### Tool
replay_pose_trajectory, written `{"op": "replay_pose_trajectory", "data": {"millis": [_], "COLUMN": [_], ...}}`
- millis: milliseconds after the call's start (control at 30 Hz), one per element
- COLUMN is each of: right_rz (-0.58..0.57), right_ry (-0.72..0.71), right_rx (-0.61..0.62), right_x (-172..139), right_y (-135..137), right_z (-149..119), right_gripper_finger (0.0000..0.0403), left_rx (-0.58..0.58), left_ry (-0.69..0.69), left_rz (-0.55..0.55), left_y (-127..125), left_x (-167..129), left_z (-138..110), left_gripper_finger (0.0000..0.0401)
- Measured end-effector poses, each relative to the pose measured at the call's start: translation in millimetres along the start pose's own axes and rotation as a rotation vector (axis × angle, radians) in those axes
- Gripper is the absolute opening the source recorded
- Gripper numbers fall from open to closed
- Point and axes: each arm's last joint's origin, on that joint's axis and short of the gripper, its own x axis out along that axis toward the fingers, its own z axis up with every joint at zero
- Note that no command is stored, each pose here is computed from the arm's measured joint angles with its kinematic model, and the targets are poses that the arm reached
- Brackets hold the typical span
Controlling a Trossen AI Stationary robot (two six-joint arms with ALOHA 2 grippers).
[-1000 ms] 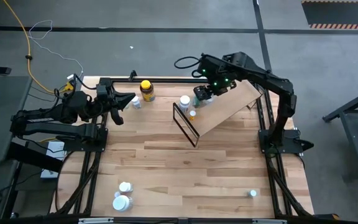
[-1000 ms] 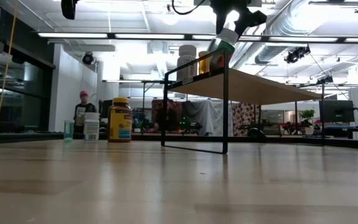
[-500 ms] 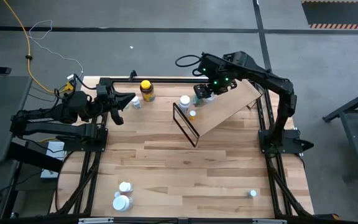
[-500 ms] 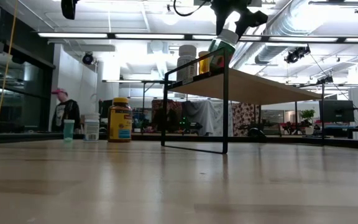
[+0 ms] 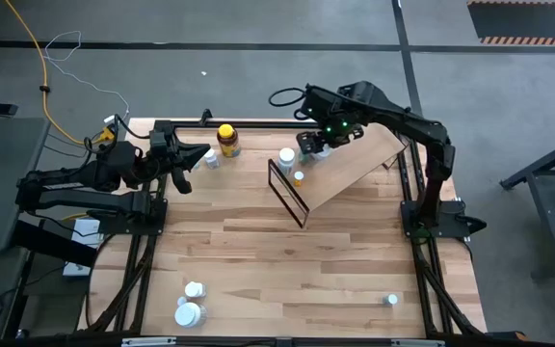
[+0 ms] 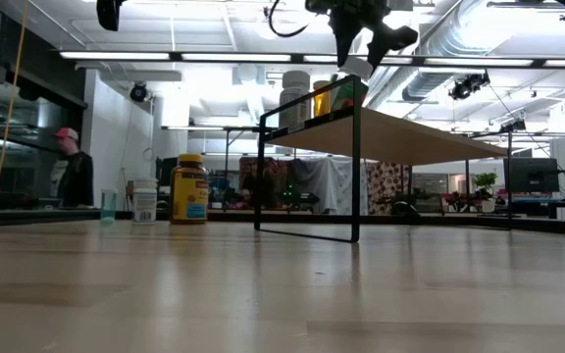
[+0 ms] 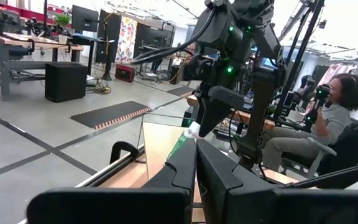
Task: Pick and place medicine bottles onto shelf by color
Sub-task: Put the transparent pill bottle on the shelf
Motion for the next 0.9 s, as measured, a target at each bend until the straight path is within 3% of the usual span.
{"op": "replay_pose_trajectory", "data": {"millis": [200,467,900], "right_rz": [-0.008,-0.007,-0.051], "right_ry": [0.000,0.000,-0.056], "right_rx": [-0.021,-0.084,-0.106], "right_x": [2.0,2.0,2.0], "right_y": [0.4,1.0,0.3], "right_z": [0.9,0.4,2.6], "right_gripper_finger": [0.0210,0.0247,0.0251], "left_rx": [0.000,0.002,0.003], "left_ry": [0.000,0.004,0.008], "left_rz": [0.000,0.001,0.002], "left_y": [0.0,0.1,0.2], "left_x": [0.0,0.0,0.0], "left_z": [0.0,-0.4,-0.8], "left_gripper_finger": [0.0003,0.0003,0.0003]}}
